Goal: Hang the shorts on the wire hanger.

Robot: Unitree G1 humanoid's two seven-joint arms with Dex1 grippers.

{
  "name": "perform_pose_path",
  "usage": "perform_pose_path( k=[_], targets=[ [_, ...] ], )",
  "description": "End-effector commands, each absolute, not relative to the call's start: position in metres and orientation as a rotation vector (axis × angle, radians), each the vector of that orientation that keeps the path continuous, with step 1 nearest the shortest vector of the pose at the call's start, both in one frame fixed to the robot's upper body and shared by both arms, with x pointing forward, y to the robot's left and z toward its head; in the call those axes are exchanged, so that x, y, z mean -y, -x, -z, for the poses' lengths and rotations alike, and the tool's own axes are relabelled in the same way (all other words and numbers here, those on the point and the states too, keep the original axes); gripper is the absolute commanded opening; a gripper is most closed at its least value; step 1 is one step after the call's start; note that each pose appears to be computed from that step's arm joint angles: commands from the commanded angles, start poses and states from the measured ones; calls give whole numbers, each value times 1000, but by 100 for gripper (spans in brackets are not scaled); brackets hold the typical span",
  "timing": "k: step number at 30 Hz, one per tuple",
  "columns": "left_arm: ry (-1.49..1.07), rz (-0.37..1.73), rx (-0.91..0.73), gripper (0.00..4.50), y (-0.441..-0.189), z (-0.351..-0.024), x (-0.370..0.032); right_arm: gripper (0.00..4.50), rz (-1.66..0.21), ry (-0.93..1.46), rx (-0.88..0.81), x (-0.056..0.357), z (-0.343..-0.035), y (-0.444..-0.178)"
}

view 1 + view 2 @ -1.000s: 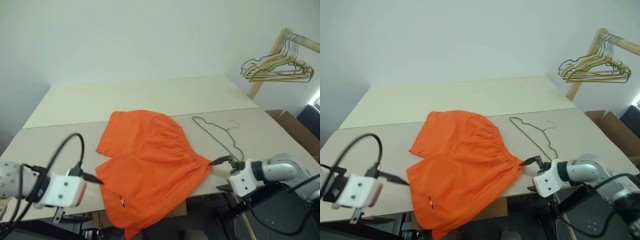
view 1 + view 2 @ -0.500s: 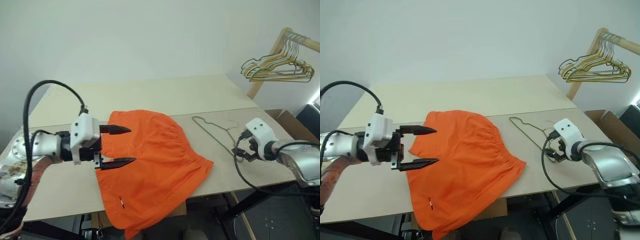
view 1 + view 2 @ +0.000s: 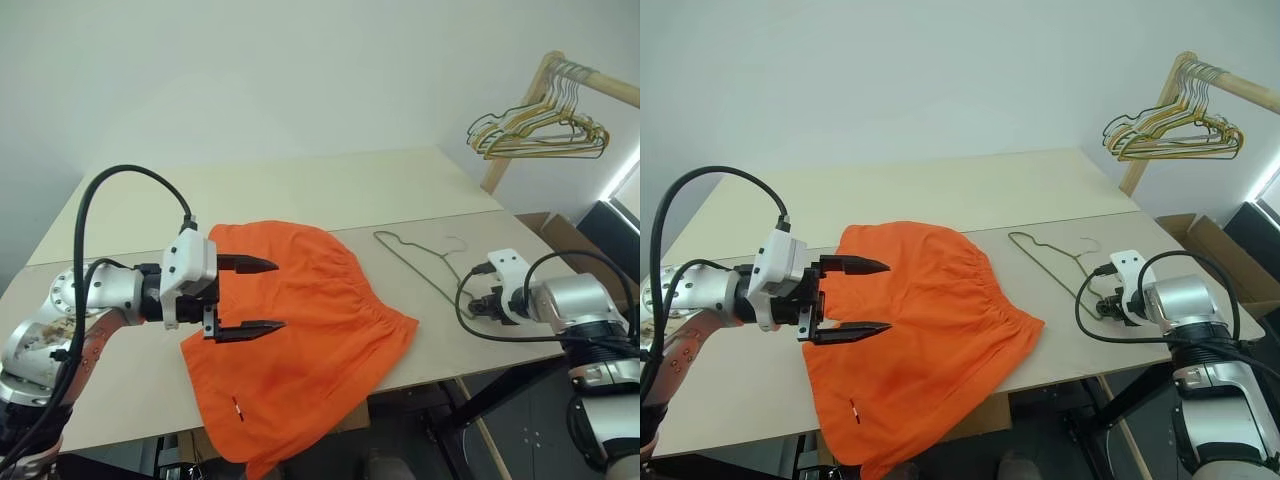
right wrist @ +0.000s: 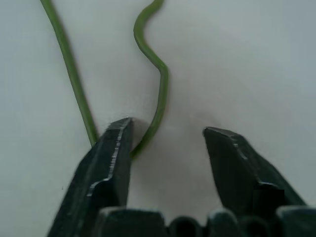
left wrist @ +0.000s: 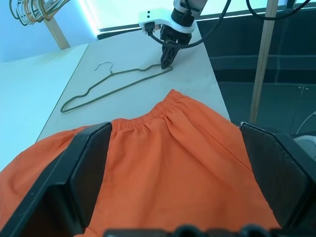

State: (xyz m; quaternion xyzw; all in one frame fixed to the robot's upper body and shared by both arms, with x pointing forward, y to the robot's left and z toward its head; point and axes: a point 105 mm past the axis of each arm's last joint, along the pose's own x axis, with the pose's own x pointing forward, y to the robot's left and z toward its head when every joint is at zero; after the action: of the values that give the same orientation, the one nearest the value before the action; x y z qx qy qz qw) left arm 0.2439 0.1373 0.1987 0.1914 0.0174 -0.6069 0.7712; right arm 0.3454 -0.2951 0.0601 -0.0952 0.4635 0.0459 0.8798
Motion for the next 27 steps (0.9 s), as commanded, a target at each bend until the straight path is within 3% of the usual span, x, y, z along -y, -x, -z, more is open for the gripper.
perform_pose_path(
  k=[1,5,6,13,18,23,25,27],
  targets=[
    [-450,1313,1,450,-241,-206,-138,144,-103,144,-998,291,-60,-344],
    [-451,1316,-2,450,-240,-205,-139,13,-80,29,-1014,288,-62,-343],
    [-452,1316,-2,450,-240,-205,-139,6,-65,-25,-1008,287,-66,-345],
    [-456,1319,7,450,-243,-204,-137,6,4,-251,-947,275,-93,-354],
    [-464,1319,20,450,-247,-207,-137,6,103,-397,-774,276,-127,-373],
    [-466,1278,49,450,-259,-213,-137,6,73,-228,-459,264,-173,-389],
    [-459,1241,61,450,-269,-219,-138,6,-42,-120,-350,244,-190,-387],
    [-450,1178,85,450,-285,-229,-142,6,-170,134,-194,224,-208,-381]
  ],
)
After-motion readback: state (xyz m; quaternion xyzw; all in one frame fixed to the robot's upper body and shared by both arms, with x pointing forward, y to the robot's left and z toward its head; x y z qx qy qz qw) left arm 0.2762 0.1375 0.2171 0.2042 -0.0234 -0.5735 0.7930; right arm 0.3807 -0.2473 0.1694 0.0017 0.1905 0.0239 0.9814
